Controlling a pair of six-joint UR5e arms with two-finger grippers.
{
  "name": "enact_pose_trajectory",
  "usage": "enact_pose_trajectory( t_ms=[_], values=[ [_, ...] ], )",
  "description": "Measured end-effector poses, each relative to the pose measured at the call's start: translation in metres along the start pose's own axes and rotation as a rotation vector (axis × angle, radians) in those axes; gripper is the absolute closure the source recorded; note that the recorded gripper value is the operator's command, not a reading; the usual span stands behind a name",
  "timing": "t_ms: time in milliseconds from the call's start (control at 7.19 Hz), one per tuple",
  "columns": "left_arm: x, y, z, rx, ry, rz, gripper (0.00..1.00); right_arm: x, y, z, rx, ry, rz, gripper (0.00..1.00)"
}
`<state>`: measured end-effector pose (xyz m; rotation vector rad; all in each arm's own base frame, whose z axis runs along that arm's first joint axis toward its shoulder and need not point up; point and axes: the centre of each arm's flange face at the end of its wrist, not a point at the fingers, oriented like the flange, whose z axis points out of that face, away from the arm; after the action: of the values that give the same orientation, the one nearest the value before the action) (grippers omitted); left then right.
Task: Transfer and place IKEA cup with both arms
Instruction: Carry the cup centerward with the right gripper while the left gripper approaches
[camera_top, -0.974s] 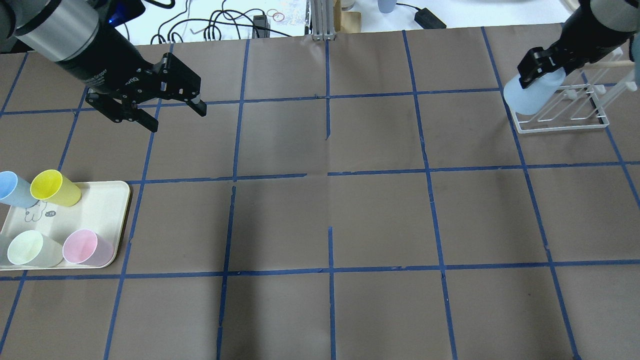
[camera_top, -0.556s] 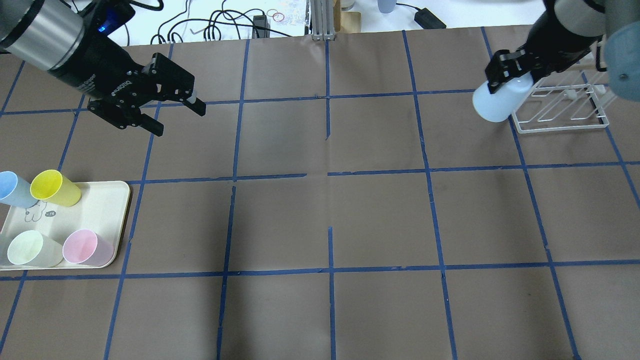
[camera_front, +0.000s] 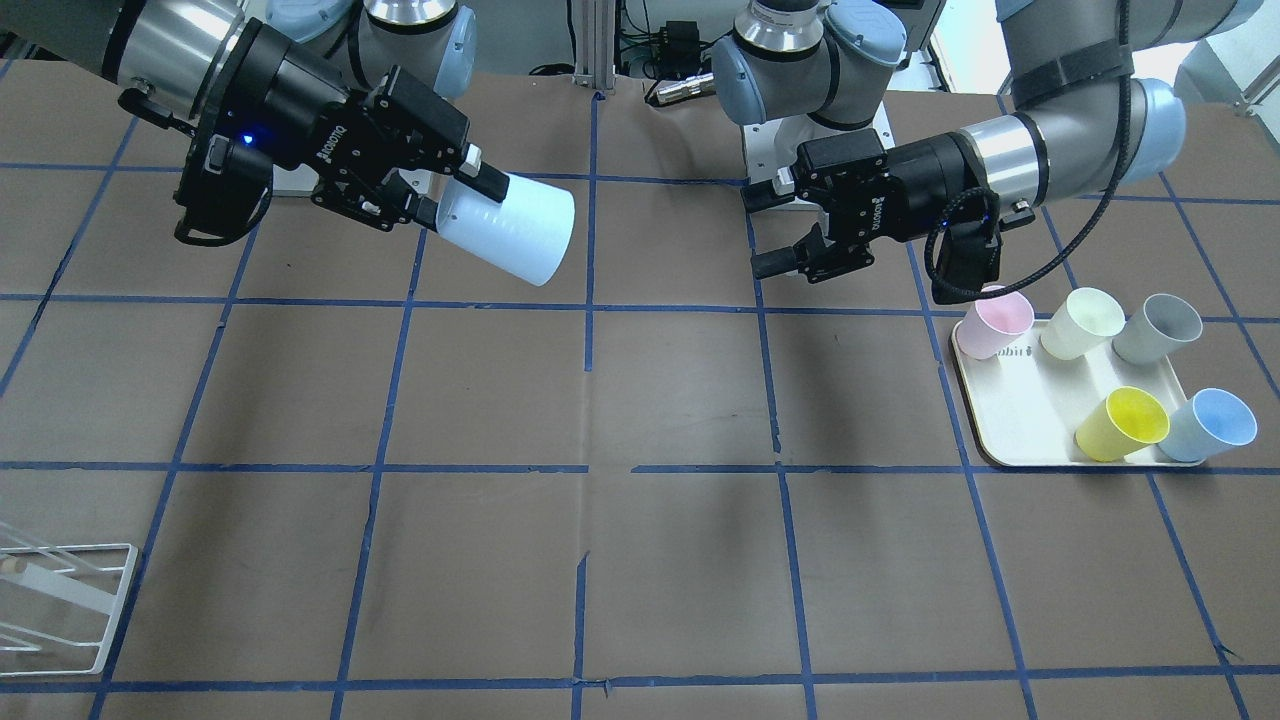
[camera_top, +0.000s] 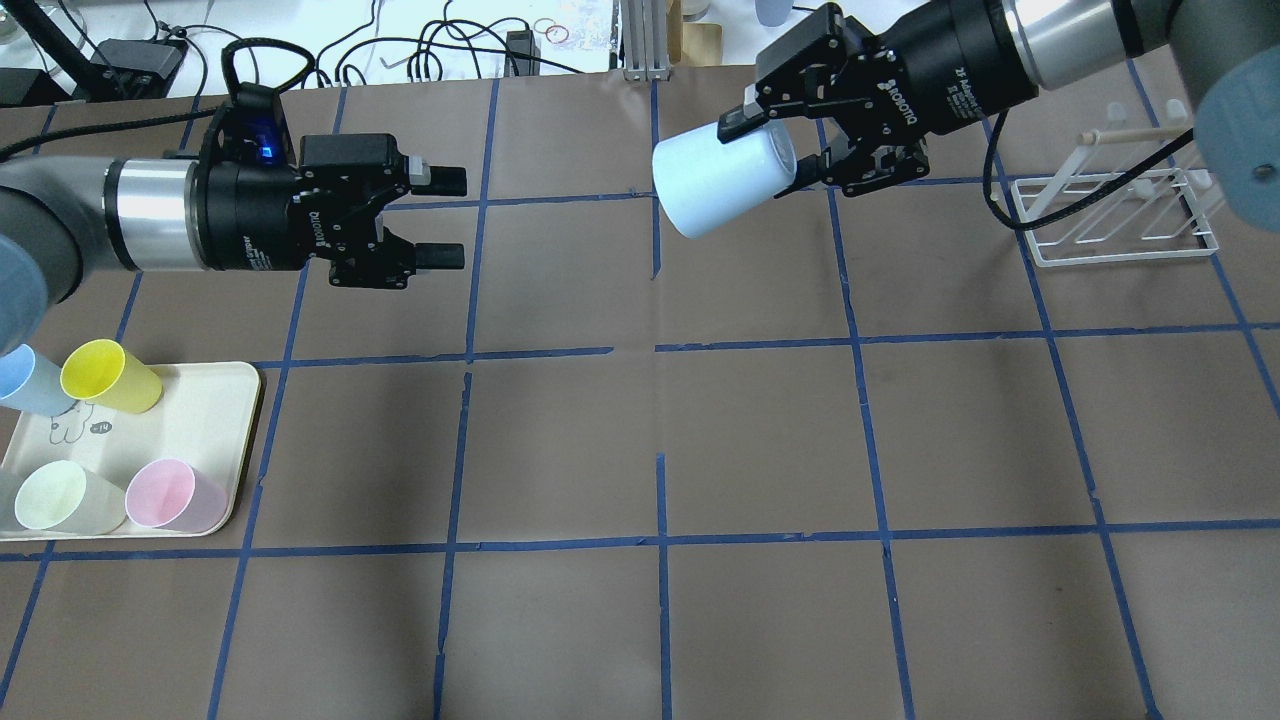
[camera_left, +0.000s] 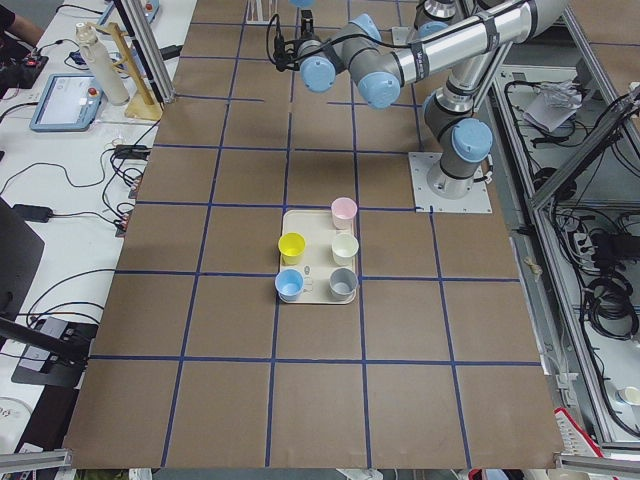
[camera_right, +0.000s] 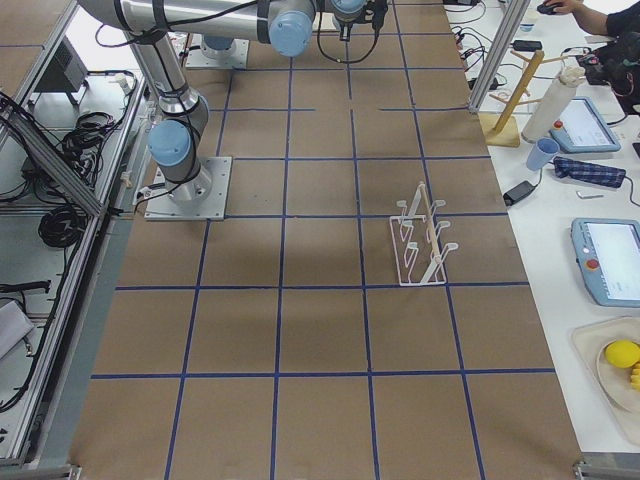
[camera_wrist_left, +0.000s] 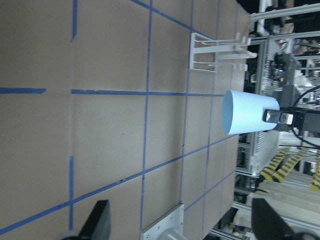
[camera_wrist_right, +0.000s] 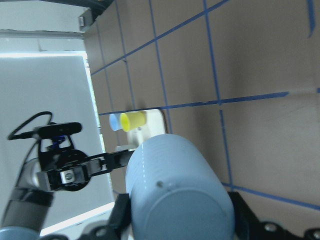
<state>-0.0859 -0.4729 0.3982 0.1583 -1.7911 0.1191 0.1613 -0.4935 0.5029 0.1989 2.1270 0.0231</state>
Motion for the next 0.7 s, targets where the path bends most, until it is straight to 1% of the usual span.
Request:
enact_pose_trajectory(
  t_ms=[139, 278, 417, 556, 695],
  values=[
    [0.001, -0.004, 0.011, 0.044, 0.105, -0.011, 0.0, -0.003, 0.0, -0.001, -0.028, -0.134, 0.072, 1.0],
    [0.006, -0.007, 0.027, 0.067, 0.192, -0.009, 0.0, -0.002, -0.001, 0.001, -0.049, -0.242, 0.133, 1.0],
    [0.004, -0.007, 0.04, 0.067, 0.236, -0.009, 0.0, 0.004, -0.002, 0.006, -0.065, -0.312, 0.184, 1.0],
    [0.002, -0.006, 0.052, 0.064, 0.272, -0.018, 0.0, 0.009, -0.003, 0.01, -0.074, -0.349, 0.212, 1.0],
    [0.005, -0.001, 0.066, 0.051, 0.305, -0.032, 0.03, 0.01, -0.002, 0.012, -0.079, -0.362, 0.223, 1.0]
  ],
)
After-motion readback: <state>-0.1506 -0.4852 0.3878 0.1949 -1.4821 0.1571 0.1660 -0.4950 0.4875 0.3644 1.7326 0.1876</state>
